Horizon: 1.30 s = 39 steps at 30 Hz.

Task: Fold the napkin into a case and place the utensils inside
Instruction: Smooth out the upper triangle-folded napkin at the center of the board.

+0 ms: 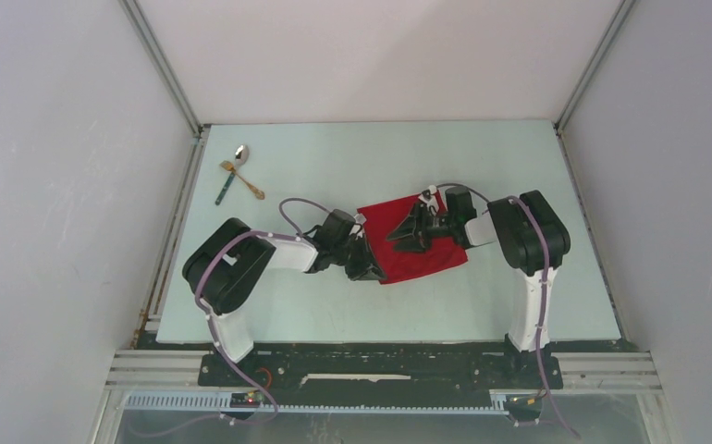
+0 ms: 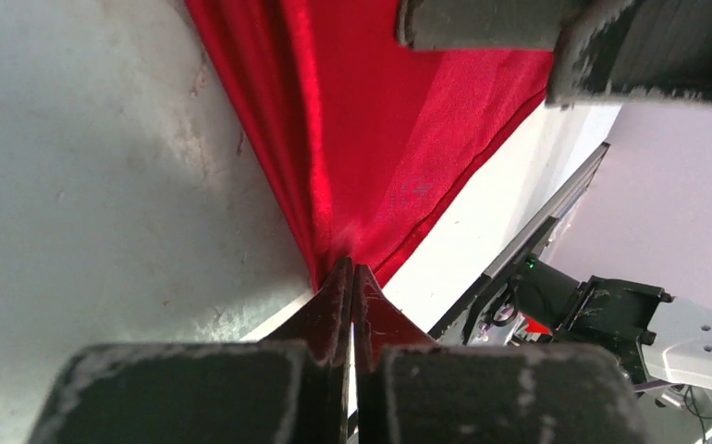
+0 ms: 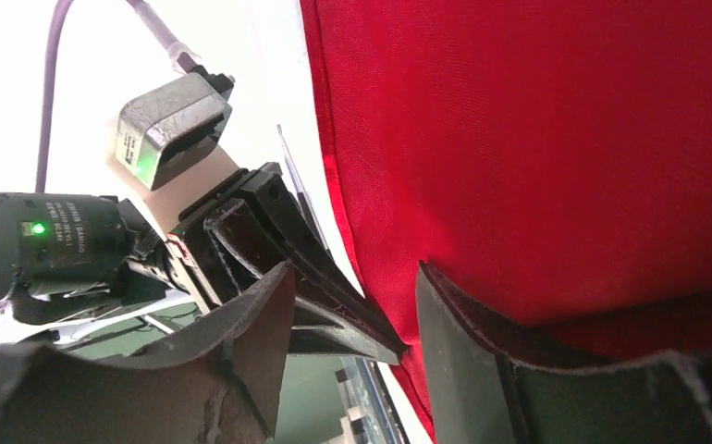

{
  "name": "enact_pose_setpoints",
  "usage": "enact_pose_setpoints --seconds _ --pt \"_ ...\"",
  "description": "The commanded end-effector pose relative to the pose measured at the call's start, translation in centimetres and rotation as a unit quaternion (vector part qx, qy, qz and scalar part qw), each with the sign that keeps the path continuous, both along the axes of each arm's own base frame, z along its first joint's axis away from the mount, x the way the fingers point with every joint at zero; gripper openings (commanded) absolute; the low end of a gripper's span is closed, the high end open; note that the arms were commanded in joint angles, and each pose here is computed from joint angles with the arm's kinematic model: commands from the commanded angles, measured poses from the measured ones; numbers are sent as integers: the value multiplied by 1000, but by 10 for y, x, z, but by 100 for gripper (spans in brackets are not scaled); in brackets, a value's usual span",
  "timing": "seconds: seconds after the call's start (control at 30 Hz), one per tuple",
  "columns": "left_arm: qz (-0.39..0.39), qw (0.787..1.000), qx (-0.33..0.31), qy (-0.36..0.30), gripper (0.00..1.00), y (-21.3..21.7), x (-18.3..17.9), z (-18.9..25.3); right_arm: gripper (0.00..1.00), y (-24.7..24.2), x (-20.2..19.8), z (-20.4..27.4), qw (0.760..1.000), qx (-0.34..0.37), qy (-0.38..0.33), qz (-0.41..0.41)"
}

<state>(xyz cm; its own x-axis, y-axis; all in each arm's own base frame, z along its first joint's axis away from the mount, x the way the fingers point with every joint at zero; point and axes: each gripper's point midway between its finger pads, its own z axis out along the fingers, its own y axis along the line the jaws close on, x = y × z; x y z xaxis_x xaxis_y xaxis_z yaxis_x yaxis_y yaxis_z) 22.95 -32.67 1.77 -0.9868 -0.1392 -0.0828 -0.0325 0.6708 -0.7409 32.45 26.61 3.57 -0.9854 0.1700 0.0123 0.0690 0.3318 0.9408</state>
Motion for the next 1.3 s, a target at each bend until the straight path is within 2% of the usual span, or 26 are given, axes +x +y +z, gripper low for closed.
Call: enact_pose_setpoints --seconds 0.0,0.23,0.57,0.9,1.03,1.1,1.2,1.27 --pt "4 1000 -6 8 0 -2 -3 -8 60 -8 17 1 999 26 -22 -11" --pt "7 1000 -1 15 0 0 -6 -14 66 -23 46 -1 999 29 -25 -38" --pt "6 1000 -2 15 0 2 -8 -14 67 -45 107 0 996 27 -22 -79" --pt "-6 1000 -6 4 0 -2 -5 -7 68 -87 180 28 994 1 -55 -94" --pt "-10 1000 -11 -13 0 -7 4 10 70 -99 194 62 993 -49 -79 -75" --pt "-11 999 -19 -34 5 -12 13 29 71 -105 194 93 987 -85 -108 -79" --pt "-3 997 -35 -65 27 -16 27 64 73 -117 172 128 973 -165 -132 -93" --pt "7 995 -52 -90 37 -15 34 90 75 -130 147 133 953 -249 -136 -102"
